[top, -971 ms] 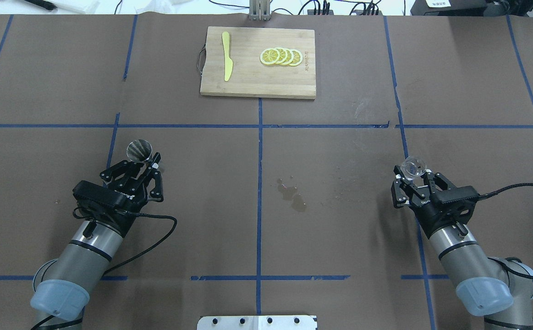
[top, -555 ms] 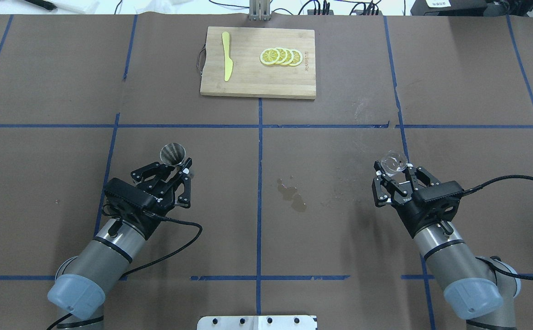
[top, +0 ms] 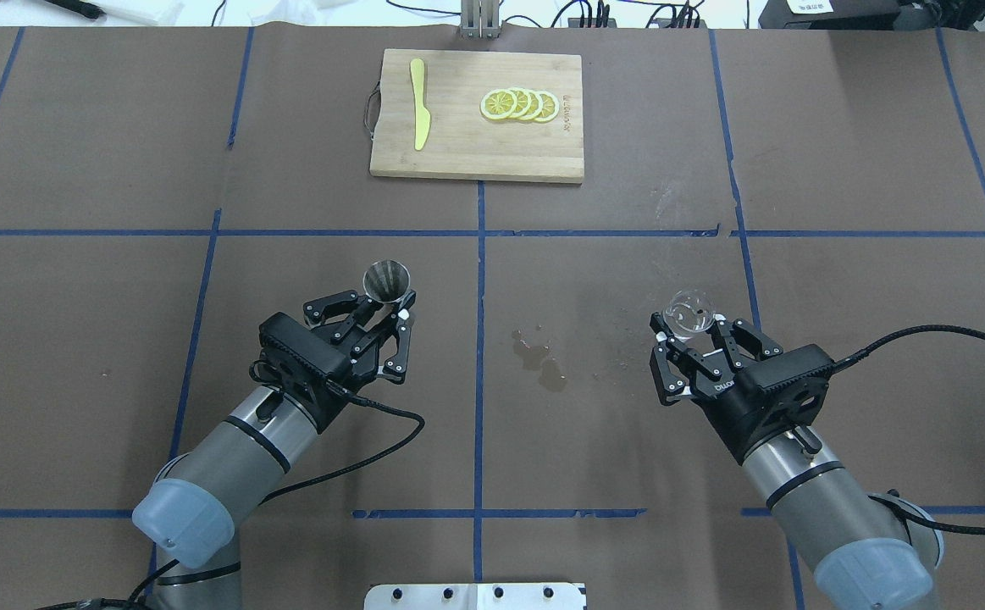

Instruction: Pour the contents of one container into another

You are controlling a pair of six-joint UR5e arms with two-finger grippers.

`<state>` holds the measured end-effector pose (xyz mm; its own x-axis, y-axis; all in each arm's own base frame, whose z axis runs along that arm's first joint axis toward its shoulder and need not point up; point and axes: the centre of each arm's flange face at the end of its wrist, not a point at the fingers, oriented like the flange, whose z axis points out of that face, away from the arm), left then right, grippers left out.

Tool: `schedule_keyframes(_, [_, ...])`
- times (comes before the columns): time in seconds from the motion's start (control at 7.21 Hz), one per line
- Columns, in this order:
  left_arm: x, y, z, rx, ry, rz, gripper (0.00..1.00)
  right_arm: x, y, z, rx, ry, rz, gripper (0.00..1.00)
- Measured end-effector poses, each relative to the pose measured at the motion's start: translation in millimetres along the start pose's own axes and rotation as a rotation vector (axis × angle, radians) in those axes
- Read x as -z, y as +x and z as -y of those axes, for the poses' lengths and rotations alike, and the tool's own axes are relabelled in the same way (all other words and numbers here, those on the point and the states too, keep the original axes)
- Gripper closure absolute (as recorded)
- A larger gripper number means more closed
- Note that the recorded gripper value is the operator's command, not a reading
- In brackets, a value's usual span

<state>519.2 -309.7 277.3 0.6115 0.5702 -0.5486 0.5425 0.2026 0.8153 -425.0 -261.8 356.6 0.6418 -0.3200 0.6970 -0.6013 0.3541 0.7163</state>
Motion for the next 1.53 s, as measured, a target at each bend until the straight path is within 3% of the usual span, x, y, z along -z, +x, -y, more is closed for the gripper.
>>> schedule_keyframes(0.42, [-13, 24, -5, -0.027, -0.015, -0.132, 1.0, 12, -58, 32, 0.034, 0.005, 0.065, 1.0])
schedule_keyframes(0.83, [-28, 44, -10, -0.045, -0.027, -0.172, 1.0, 30, -96, 72, 0.085, -0.027, 0.084, 1.0])
schedule_keyframes(1.11, [-30, 55, -8, -0.038, -0.027, -0.189, 1.0, 21, -149, 103, 0.107, -0.035, 0.072, 1.0])
schedule_keyframes(1.53, [-25, 59, -14, -0.037, -0.035, -0.198, 1.0, 0, -156, 121, 0.153, -0.032, 0.019, 1.0])
